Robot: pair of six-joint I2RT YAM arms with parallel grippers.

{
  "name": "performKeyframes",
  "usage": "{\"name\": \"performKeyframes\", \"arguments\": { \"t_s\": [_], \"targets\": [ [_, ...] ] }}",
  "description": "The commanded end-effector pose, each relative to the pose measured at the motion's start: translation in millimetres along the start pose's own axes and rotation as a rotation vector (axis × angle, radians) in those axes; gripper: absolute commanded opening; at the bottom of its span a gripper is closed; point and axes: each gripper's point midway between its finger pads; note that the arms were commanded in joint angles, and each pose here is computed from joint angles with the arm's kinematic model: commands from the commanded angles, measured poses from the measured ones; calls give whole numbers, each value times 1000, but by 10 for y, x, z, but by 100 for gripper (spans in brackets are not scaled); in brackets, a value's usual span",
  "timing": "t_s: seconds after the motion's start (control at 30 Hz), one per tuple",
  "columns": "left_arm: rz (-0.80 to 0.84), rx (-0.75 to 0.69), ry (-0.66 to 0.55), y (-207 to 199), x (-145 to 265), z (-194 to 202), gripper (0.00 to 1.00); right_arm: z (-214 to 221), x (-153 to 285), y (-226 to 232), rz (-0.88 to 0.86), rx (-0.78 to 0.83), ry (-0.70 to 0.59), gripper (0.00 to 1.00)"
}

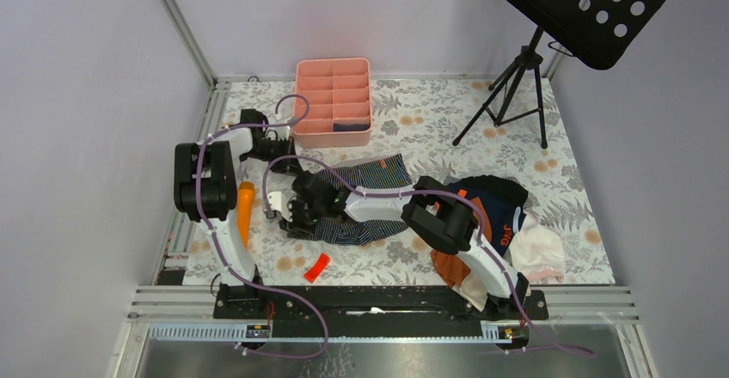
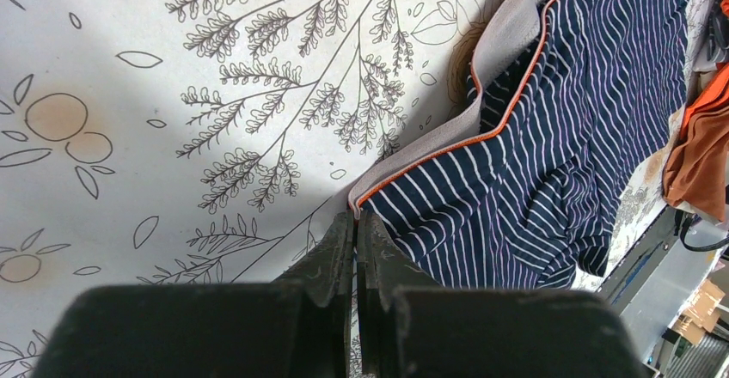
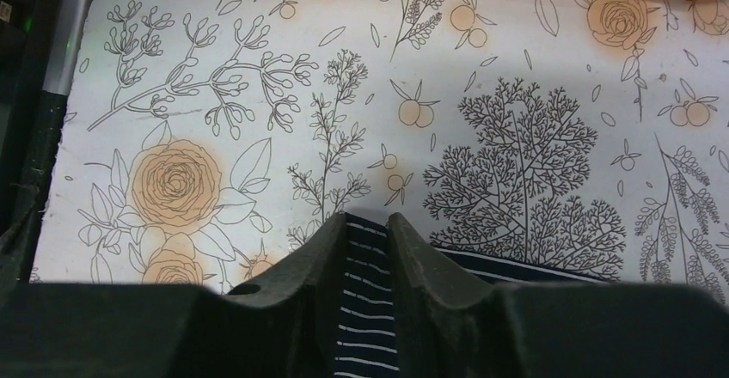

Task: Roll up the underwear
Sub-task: Fold the underwear at the center of the board.

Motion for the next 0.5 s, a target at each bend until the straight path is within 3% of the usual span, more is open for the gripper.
{"name": "performKeyframes", "arguments": {
  "t_s": [0.0,0.17,0.47],
  "targets": [
    [8,-41,-32,-13,63,-151,0,114,-41,73,-37,32,49,26],
    [7,-56,-32,-29,124,-202,0,-131,-38,123,-67,19,10,0],
    [-28,-147,-110,-197,567,-561,0,-1222,299,535,-185,-26,-190,0]
  ]
}}
Point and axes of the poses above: each gripper's point midway between its finger pads, its own x axis back along the fingers, its own y axis along the line the jaws close on, z = x × y, and after that the axes turned 14 degrees about -x, right-handed
